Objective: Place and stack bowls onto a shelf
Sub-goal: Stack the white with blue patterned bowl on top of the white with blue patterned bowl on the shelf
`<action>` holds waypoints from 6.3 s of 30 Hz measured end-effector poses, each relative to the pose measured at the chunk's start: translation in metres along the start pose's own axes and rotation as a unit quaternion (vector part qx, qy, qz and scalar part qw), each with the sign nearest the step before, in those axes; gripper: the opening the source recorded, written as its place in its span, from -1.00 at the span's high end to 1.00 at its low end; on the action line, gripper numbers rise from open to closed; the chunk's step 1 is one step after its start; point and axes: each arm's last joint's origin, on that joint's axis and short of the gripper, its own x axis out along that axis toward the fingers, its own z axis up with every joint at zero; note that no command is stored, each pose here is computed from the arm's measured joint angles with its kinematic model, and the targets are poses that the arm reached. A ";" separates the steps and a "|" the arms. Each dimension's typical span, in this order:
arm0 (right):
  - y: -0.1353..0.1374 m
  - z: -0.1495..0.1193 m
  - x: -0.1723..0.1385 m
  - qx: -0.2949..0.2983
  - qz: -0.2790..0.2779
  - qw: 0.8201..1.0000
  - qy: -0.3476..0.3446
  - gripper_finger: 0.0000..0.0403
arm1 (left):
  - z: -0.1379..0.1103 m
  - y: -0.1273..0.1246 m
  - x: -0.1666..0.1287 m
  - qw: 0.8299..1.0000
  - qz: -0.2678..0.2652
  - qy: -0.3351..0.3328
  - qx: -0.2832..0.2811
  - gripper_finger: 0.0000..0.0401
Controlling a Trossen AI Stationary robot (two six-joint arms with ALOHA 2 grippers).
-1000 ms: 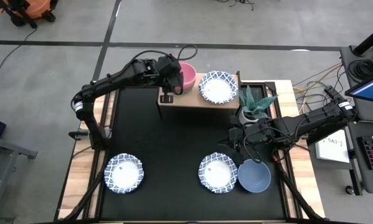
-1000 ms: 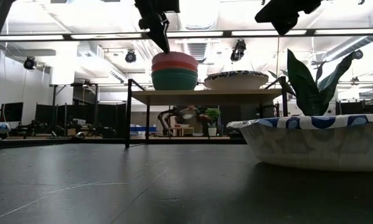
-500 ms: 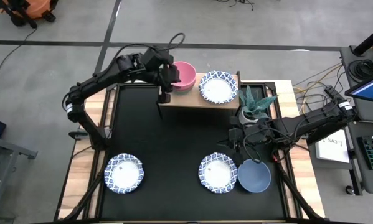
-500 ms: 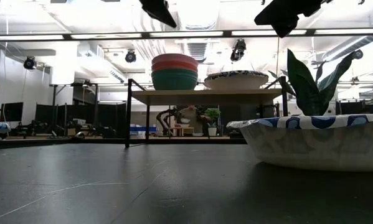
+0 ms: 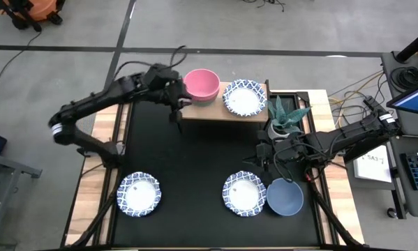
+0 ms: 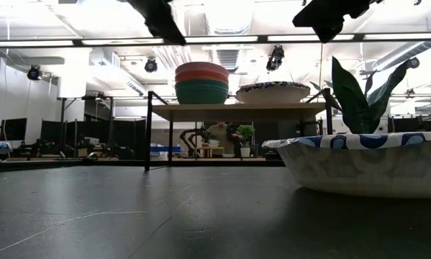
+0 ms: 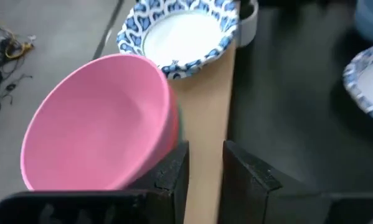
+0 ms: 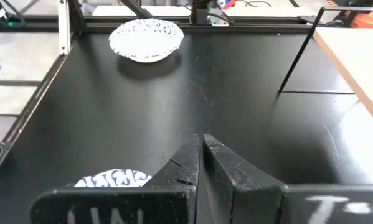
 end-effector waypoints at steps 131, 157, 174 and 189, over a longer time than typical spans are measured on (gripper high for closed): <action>-0.296 0.104 -0.077 0.341 -0.218 0.884 0.232 0.88 | -0.103 -0.095 -0.031 0.974 -0.091 -0.179 -0.108 0.62; -0.306 0.124 -0.082 0.291 -0.281 0.893 0.198 0.65 | -0.103 -0.095 -0.031 0.974 -0.091 -0.179 -0.109 0.62; -0.316 0.098 -0.040 0.267 -0.263 0.903 0.210 0.95 | -0.103 -0.095 -0.031 0.974 -0.091 -0.179 -0.109 0.62; -0.307 0.101 -0.039 0.248 -0.258 0.914 0.193 0.96 | -0.104 -0.095 -0.031 0.969 -0.100 -0.170 -0.148 0.62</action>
